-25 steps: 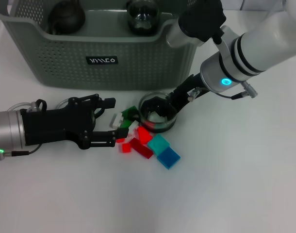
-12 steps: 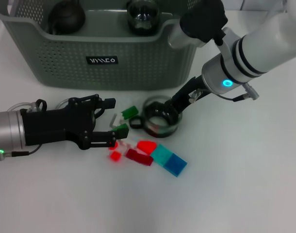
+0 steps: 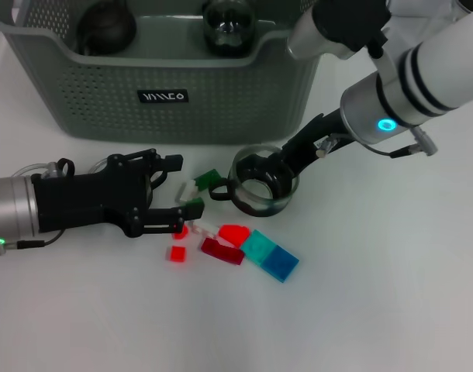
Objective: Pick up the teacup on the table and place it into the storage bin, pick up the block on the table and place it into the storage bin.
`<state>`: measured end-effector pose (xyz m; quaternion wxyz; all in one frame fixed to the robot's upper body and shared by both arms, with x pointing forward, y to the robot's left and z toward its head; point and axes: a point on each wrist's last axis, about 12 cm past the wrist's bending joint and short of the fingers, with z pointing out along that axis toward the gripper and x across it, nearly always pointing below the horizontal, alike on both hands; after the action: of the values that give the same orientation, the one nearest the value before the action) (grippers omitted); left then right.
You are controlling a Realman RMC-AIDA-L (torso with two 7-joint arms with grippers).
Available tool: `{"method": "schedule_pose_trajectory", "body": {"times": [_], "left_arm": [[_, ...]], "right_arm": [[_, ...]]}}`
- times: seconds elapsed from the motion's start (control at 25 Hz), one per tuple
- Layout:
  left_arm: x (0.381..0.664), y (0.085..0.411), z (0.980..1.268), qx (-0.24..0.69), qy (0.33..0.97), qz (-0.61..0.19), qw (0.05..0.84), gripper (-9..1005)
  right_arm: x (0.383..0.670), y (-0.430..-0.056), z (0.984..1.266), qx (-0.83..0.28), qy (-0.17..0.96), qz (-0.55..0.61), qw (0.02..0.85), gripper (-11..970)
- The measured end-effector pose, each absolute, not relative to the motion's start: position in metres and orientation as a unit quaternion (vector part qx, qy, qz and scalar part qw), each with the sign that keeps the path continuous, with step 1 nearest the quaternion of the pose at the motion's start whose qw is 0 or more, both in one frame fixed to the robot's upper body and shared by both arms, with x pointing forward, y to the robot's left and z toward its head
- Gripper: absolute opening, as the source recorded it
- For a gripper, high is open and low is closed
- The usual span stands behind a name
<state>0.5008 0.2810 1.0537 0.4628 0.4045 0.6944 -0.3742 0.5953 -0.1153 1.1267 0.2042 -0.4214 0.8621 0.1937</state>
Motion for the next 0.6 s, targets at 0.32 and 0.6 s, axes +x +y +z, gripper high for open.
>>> {"method": "schedule_pose_trajectory", "body": {"times": [0.32,0.6], "left_arm": [[0.49,0.294,1.054,0.396,0.696,-0.377,0.465,858],[0.48,0.304,1.053,0.38,0.702,-0.376,0.471,857]], "right_arm": [[0.576,-0.137,1.169,-0.411,0.86,0.224,0.202,80],[0.566,-0.147,1.212,-0.416,0.849,0.227,0.234,87]]}}
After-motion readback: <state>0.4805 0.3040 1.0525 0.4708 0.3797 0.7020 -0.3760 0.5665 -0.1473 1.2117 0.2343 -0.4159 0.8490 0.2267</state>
